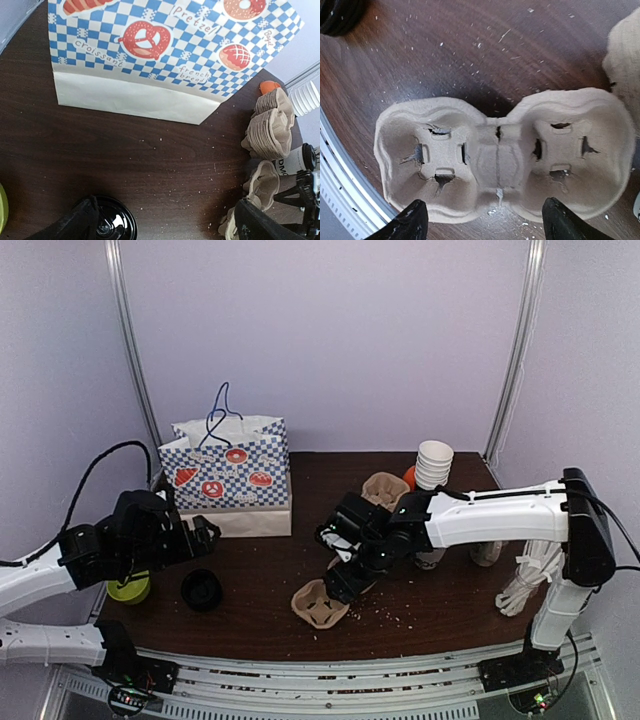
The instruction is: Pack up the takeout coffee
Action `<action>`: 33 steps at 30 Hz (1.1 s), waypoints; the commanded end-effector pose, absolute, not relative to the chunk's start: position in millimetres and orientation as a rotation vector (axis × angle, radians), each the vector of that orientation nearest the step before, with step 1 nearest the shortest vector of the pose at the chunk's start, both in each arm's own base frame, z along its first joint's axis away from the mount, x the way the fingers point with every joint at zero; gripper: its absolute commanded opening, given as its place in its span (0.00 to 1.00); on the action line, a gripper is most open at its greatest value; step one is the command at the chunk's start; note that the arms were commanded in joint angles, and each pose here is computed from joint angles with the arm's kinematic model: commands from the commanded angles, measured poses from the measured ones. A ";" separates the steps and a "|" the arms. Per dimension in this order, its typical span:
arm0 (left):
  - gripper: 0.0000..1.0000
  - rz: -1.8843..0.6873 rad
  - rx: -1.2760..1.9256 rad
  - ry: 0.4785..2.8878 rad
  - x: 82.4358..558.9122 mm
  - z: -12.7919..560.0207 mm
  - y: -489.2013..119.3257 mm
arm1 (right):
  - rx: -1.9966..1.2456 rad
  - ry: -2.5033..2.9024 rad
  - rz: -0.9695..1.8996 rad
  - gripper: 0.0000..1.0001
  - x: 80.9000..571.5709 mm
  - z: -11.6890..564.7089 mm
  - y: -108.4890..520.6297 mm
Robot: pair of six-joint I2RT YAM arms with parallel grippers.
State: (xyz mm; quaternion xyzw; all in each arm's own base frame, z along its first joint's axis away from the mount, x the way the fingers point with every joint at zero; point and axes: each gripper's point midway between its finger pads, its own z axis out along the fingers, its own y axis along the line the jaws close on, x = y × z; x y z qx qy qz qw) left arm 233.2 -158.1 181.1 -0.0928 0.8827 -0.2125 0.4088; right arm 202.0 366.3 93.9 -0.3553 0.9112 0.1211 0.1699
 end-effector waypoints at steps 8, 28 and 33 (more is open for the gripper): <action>0.98 -0.452 -0.211 2.117 242.6 234.7 -140.0 | -1.046 2.631 0.223 0.74 213.3 52.4 372.5; 0.98 -0.334 -0.213 2.062 273.6 268.5 -122.4 | -0.940 2.644 0.240 0.66 223.0 37.9 382.7; 0.98 -0.330 -0.234 2.075 275.8 262.1 -116.2 | -0.952 2.643 0.219 0.56 223.8 36.4 381.8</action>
